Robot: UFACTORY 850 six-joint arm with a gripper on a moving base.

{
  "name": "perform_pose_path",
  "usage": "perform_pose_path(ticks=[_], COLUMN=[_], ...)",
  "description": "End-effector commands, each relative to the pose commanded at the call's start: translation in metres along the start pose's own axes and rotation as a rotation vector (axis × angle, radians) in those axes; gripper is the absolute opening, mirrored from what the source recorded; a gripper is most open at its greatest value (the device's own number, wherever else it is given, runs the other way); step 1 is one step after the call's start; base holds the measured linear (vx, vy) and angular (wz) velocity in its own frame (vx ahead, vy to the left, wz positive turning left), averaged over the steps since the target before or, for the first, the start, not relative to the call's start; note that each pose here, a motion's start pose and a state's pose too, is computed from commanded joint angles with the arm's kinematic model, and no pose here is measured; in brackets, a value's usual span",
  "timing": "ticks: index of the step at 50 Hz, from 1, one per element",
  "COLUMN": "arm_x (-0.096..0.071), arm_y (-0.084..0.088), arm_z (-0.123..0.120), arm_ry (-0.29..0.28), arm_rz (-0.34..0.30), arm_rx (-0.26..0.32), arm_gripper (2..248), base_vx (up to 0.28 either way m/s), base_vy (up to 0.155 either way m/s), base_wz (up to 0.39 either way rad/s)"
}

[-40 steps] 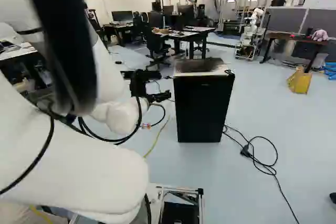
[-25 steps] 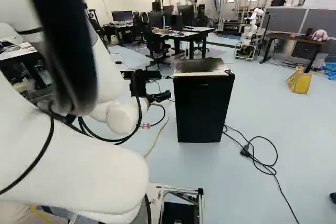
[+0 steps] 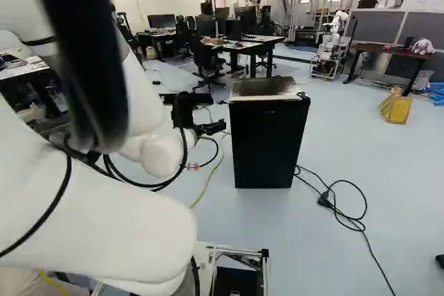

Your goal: Grab a drink from the fridge

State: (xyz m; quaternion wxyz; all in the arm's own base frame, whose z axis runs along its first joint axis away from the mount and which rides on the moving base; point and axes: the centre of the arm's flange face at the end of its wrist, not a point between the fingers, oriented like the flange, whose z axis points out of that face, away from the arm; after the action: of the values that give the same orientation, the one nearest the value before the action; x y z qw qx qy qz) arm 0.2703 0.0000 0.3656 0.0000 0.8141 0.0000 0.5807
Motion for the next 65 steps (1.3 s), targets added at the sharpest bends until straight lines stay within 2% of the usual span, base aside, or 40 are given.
perform_pose_path(ticks=[65], arm_x=[0.0], arm_y=[0.0], arm_z=[0.0], arm_ry=[0.0], arm_rz=[0.0], arm_rx=[0.0], arm_gripper=[247], base_vx=[0.014], base_vy=[0.0], base_wz=[-0.001])
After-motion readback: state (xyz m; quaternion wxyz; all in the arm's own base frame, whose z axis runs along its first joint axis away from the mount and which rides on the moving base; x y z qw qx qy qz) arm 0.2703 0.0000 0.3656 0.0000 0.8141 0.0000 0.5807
